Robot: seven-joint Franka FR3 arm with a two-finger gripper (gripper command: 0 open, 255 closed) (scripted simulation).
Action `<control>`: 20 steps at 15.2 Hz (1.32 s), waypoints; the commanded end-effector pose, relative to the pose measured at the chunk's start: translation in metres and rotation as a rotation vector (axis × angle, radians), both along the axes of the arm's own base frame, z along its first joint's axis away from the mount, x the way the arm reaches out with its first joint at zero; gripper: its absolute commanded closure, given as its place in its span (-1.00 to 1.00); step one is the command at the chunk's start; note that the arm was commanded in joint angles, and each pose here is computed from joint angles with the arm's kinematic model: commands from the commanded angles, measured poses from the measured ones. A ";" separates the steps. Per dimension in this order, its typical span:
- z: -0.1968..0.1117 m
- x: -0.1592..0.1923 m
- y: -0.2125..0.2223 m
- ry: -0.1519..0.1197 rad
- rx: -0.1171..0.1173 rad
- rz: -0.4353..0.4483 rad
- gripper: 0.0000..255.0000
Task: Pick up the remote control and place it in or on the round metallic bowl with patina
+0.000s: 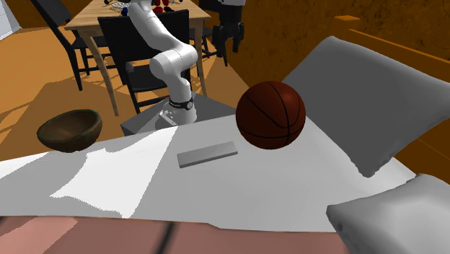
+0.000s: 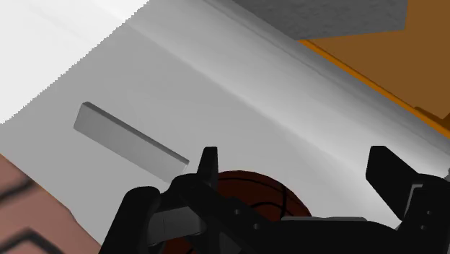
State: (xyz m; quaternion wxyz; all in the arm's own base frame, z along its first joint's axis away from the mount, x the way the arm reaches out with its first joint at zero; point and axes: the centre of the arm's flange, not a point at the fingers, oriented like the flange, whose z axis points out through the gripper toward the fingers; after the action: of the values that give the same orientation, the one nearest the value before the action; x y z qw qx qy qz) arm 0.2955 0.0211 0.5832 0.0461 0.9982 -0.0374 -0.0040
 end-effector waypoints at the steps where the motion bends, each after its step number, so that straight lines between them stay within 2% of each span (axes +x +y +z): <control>1: 0.000 0.000 0.000 0.000 0.000 0.000 -1.00; 10: -0.069 0.008 -0.101 0.012 0.037 0.278 -1.00; 20: -0.149 0.048 -0.203 0.025 0.078 0.586 -1.00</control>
State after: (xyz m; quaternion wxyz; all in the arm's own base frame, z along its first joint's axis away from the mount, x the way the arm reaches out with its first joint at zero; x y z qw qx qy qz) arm 0.3369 -0.1721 0.4433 0.0085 0.9718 0.2357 -0.0047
